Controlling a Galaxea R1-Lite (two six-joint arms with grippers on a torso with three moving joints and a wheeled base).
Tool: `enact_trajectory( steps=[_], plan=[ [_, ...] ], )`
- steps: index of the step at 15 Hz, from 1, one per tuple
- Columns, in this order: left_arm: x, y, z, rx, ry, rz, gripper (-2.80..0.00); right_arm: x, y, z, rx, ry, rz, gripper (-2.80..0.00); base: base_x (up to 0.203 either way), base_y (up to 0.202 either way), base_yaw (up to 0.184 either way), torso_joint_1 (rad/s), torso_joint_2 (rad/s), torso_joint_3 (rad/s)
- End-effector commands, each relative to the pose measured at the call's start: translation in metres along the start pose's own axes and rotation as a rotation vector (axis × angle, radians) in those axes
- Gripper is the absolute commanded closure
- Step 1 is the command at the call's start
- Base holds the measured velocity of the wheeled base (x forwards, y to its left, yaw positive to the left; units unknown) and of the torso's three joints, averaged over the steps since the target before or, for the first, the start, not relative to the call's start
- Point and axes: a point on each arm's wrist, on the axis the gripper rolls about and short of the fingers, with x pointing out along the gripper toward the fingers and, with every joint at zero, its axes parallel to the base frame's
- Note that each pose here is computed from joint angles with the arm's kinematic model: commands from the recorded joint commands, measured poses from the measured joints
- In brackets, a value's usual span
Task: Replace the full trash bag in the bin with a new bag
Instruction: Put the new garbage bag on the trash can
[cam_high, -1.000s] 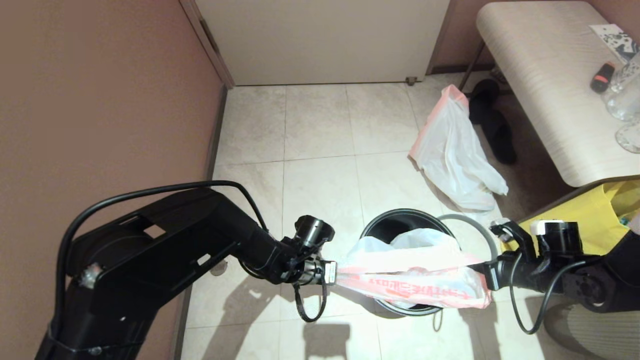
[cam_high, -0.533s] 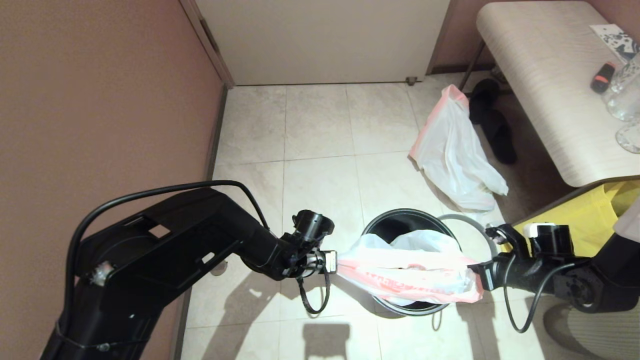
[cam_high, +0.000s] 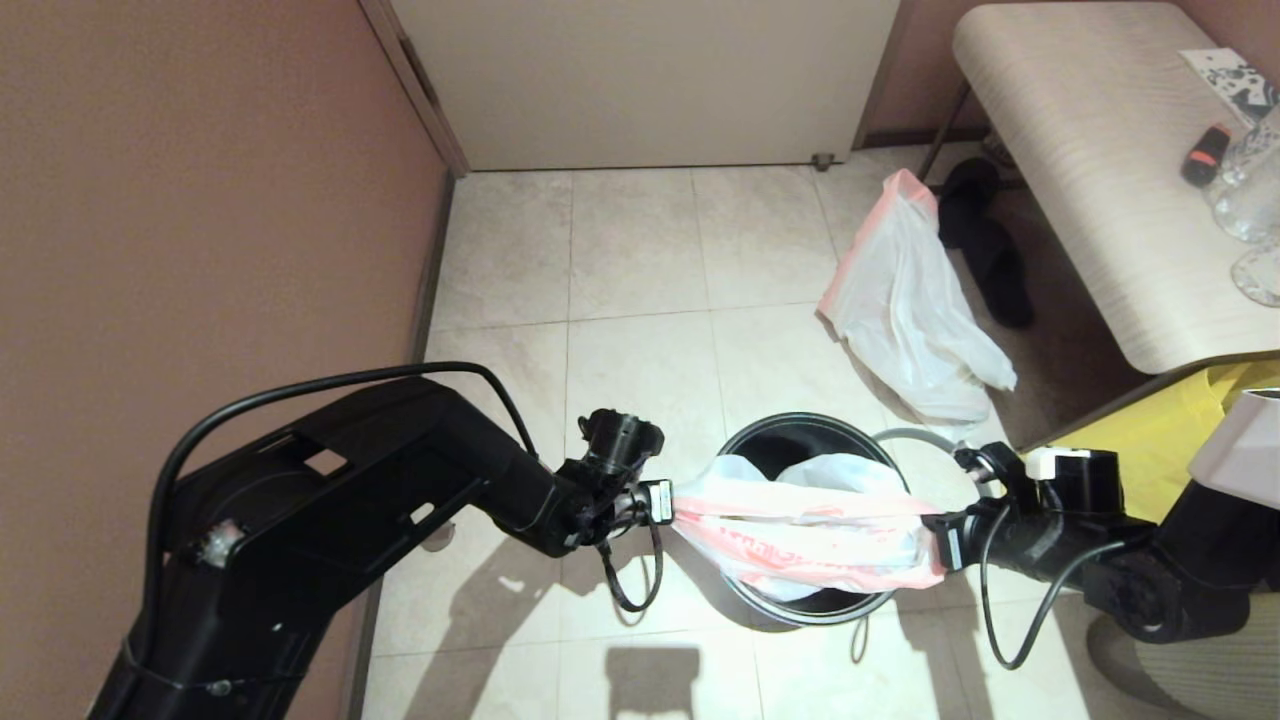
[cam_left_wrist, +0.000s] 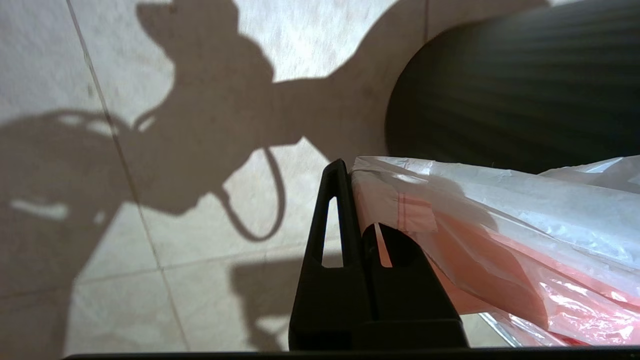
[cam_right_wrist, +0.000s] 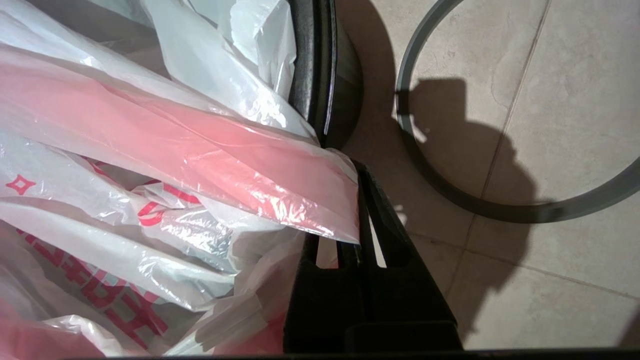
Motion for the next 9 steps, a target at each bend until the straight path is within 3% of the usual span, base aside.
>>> enact_trajectory(
  steps=[1,5,9],
  plan=[
    [-0.003,0.001,0.005,-0.015,-0.042,-0.011,0.0,0.001,0.001,-0.001,0.002,-0.003,0.0,0.0,0.0,0.0,0.0,0.0,0.0,0.0],
    [-0.001,-0.001,0.012,-0.069,-0.152,-0.001,0.0,0.006,-0.001,0.006,0.034,-0.071,-0.087,0.0,0.0,0.0,0.0,0.0,0.0,0.0],
    [0.016,0.007,0.016,-0.092,-0.207,0.095,0.0,0.019,0.005,0.008,0.05,-0.1,-0.154,0.0,0.0,0.0,0.0,0.0,0.0,0.0]
  ],
)
